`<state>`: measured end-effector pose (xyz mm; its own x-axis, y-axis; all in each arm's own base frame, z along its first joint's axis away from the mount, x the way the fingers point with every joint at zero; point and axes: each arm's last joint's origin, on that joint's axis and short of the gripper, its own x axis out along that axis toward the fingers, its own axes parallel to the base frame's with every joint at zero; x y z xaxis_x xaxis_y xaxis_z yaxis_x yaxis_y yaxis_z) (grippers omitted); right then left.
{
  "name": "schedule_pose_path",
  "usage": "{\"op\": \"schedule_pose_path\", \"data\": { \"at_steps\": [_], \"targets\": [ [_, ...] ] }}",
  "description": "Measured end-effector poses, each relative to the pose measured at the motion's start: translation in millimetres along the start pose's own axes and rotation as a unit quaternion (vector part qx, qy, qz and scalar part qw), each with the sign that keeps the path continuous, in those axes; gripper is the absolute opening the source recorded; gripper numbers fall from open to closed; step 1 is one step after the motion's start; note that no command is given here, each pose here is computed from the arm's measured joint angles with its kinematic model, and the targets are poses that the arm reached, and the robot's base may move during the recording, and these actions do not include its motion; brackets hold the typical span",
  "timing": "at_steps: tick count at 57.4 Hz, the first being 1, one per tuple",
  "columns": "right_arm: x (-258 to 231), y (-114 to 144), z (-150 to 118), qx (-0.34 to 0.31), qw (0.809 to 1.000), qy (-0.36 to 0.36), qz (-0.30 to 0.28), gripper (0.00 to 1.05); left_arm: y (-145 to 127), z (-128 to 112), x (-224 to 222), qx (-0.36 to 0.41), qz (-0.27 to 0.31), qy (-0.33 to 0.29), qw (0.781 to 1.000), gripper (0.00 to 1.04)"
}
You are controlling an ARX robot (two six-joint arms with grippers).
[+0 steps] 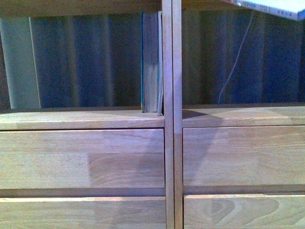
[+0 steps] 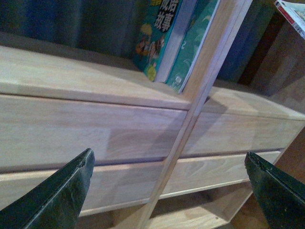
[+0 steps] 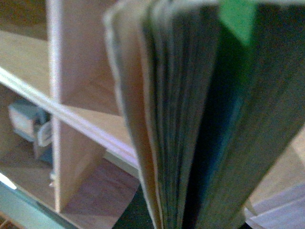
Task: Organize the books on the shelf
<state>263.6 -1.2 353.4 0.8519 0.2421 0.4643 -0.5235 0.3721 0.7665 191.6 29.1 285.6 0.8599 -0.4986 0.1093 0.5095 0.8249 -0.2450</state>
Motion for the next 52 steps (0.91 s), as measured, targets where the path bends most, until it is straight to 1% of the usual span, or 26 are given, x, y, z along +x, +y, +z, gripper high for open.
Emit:
{"op": "schedule_pose_path", "data": {
  "at_steps": [5, 15, 19, 24, 30, 36, 42, 52],
  "targets": [
    [-1.1, 13.5, -5.0, -0.014, 0.999, 0.016, 0.027, 0.07, 3.4, 17.1, 24.3, -0.023, -0.022, -0.006, 0.999, 0.97],
    [0.8, 31.5, -21.1, -0.033, 0.996, 0.049, 0.06, 0.07, 5.6, 47.1, 65.6, -0.059, -0.051, -0.018, 0.997, 0.97],
    [2.2, 40.7, -29.2, -0.047, 0.994, 0.061, 0.078, 0.07, 3.5, 57.8, 80.5, -0.072, -0.064, -0.021, 0.995, 0.97],
    [3.2, 48.7, -36.6, -0.055, 0.991, 0.071, 0.094, 0.07, -4.2, 68.1, 96.3, -0.095, -0.099, -0.015, 0.99, 0.97],
    [3.8, 55.7, -45.4, -0.062, 0.989, 0.083, 0.109, 0.07, -17.1, 73.8, 108.7, -0.121, -0.143, 0.001, 0.982, 0.97],
    [4.1, 59.5, -53.0, -0.064, 0.987, 0.093, 0.117, 0.07, -33.0, 72.7, 116.3, -0.141, -0.174, 0.013, 0.974, 0.97],
    [5.5, 64.8, -61.4, -0.064, 0.984, 0.104, 0.129, 0.07, -58.8, 72.1, 124.4, -0.154, -0.231, 0.003, 0.961, 0.97],
    [6.5, 72.0, -67.3, -0.065, 0.98, 0.116, 0.146, 0.07, -83.3, 73.1, 131.4, -0.17, -0.282, -0.009, 0.944, 0.97]
  ]
}}
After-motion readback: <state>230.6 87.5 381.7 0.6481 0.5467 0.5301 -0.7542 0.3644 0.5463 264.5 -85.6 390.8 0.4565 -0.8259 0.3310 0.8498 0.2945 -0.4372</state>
